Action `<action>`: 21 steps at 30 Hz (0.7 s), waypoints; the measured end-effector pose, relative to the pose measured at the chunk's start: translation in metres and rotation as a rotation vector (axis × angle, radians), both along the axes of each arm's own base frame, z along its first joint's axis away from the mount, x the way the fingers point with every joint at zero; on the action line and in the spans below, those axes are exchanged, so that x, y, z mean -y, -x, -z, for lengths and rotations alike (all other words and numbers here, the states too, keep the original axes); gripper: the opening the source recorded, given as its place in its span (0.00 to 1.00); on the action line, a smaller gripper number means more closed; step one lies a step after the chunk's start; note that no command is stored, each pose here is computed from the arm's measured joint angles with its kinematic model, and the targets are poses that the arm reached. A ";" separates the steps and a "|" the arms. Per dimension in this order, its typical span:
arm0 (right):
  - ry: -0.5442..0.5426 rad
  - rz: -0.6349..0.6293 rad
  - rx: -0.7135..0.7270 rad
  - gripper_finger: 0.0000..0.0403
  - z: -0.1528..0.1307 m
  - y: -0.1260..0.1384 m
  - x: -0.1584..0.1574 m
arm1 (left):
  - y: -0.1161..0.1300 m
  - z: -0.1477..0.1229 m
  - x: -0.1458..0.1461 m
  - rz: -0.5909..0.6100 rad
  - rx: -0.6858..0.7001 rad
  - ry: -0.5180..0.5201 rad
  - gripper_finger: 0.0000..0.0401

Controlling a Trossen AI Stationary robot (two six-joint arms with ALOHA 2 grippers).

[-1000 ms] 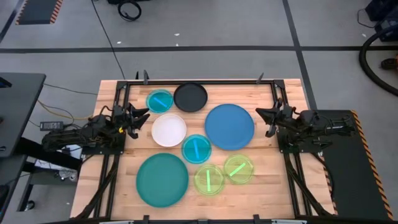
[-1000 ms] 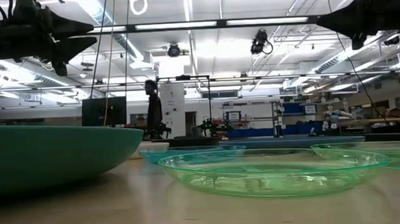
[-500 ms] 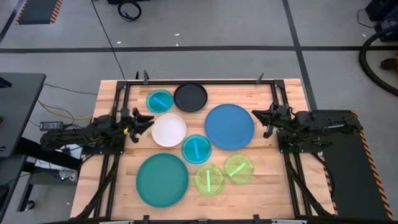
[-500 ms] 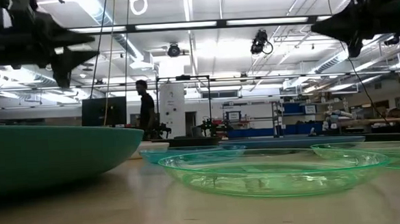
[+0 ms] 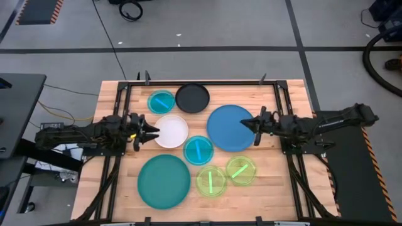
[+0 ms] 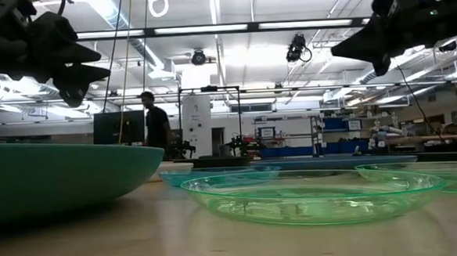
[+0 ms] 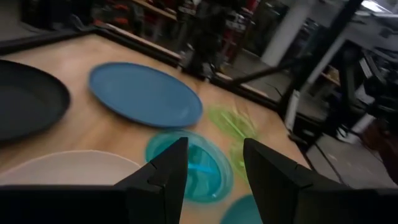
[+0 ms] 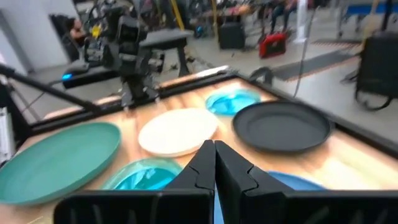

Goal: Stack plastic plates
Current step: Stack the green plate on top of the blue plate

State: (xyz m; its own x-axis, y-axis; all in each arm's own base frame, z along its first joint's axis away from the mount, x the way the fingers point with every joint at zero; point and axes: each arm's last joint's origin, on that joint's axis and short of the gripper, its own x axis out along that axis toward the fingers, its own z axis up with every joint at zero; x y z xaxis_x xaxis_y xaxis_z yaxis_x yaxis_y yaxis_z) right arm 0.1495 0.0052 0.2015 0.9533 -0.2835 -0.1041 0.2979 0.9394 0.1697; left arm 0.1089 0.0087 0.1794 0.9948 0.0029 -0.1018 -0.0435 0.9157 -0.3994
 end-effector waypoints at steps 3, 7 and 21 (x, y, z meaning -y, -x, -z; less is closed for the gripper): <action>-0.017 -0.040 -0.040 0.02 -0.006 -0.014 -0.005 | -0.001 0.002 0.001 0.039 -0.024 0.005 0.40; -0.002 -0.078 -0.101 0.02 -0.013 -0.037 -0.014 | -0.002 0.004 0.003 0.104 -0.047 0.025 0.40; 0.111 -0.230 -0.265 0.02 -0.032 -0.134 -0.048 | -0.008 0.015 0.003 0.132 -0.161 0.066 0.40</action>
